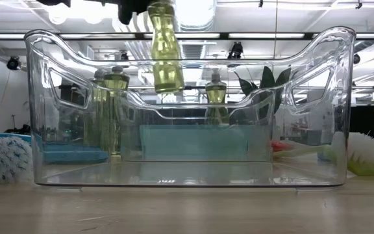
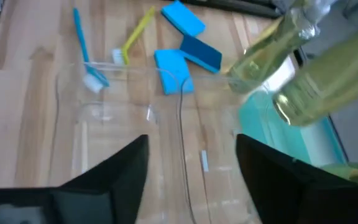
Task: Pick & Place Kitchen Sink Supplies
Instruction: Put the transparent soap dispenser into the blue bin
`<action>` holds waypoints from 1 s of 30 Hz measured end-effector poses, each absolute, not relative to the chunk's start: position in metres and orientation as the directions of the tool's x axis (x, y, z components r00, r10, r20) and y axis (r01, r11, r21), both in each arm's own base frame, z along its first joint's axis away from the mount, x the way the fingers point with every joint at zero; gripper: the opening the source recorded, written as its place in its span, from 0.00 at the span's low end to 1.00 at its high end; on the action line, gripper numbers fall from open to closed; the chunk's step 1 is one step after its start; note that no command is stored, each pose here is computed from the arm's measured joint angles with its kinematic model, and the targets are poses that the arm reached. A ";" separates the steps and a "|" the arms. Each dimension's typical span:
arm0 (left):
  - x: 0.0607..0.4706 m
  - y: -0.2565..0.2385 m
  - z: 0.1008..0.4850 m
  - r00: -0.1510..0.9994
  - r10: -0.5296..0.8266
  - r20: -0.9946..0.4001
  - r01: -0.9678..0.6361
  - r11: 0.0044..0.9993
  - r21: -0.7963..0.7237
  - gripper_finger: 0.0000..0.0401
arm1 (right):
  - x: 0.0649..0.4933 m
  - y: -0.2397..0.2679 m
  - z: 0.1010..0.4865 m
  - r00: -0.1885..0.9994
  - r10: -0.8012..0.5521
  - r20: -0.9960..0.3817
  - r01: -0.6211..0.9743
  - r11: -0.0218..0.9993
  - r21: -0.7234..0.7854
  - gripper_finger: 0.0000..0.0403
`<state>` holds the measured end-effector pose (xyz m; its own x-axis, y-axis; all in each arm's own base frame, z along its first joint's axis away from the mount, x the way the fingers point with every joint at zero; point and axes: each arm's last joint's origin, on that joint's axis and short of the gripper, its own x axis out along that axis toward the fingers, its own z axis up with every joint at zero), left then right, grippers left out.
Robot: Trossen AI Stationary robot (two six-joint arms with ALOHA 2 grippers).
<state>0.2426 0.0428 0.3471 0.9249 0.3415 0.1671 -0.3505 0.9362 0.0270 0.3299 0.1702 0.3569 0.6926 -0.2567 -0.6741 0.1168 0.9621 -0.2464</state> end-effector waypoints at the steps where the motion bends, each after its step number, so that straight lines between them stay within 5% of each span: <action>1: 0.246 0.046 0.346 0.923 0.352 0.157 -0.360 0.933 0.022 0.26 | 0.327 0.175 0.357 0.700 -0.261 -0.665 0.110 0.959 -0.260 0.51; 11: 0.262 0.075 0.335 0.912 0.399 0.097 -0.400 0.916 -0.009 0.26 | 0.304 0.193 0.348 0.698 -0.283 -0.658 0.091 0.946 -0.310 0.04; 19: 0.267 0.099 0.325 0.880 0.469 0.080 -0.467 0.883 -0.046 0.26 | 0.280 0.203 0.329 0.739 -0.329 -0.587 0.157 0.933 -0.325 0.02; 30: 0.285 0.134 0.305 0.838 0.545 0.038 -0.543 0.838 -0.045 0.26 | 0.246 0.191 0.310 0.868 -0.223 -0.444 0.144 0.968 -0.203 0.02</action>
<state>0.2852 0.1341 0.3049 0.8377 0.5448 0.0384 -0.5433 0.8384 -0.0449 0.2458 0.1911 0.3101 0.8678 -0.2226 -0.4442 0.1444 0.9684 -0.2032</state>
